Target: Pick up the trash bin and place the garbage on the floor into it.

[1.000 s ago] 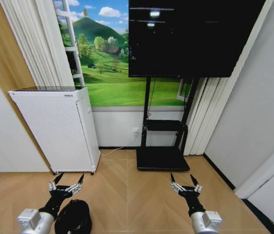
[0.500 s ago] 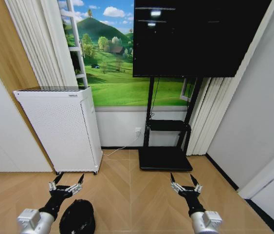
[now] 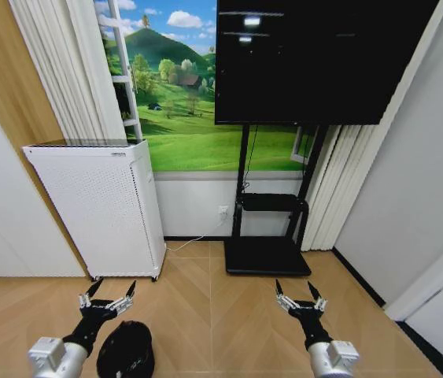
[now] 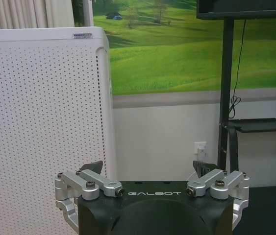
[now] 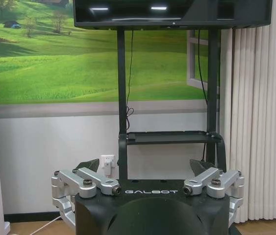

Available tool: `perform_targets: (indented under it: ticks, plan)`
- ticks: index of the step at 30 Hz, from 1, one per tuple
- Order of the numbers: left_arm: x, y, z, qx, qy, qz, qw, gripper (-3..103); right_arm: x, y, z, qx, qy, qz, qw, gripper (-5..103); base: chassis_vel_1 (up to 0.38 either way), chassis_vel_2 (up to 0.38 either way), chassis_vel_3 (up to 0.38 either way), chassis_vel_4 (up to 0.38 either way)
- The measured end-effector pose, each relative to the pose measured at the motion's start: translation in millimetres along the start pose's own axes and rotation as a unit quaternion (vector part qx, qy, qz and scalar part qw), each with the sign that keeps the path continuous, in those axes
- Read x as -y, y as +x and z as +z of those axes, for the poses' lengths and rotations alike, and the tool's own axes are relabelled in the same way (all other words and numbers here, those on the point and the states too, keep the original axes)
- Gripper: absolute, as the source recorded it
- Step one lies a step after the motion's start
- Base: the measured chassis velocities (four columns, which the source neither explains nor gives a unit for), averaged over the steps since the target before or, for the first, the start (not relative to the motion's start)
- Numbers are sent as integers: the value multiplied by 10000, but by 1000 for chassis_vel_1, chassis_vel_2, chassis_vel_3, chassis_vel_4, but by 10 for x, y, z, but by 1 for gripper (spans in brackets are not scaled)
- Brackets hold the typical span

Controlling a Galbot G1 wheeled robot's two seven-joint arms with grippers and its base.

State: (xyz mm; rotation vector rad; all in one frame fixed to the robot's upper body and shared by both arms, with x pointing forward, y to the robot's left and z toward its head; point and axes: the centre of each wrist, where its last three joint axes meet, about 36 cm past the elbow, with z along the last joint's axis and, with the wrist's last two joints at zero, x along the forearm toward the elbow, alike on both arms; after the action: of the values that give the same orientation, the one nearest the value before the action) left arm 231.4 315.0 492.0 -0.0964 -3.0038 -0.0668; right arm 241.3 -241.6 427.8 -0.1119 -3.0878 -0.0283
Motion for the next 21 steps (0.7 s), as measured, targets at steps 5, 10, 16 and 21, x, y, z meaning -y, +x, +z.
perform_targets:
  ticks: [5,10,16,21]
  plan:
    - [0,0,0,0,0,0,10000,100,0,0,0,0,0,0,10000,100,130,-137,-129,137]
    - [0,0,0,0,0,1,10000,100,0,0,0,-1,0,-1,10000,100,159,-164,-186,155]
    - [0,0,0,0,0,1,10000,100,0,0,0,-1,0,0,10000,100,136,-125,-119,129]
    - [0,0,0,0,0,0,10000,100,0,1,0,-1,0,0,10000,100,78,-70,-86,69]
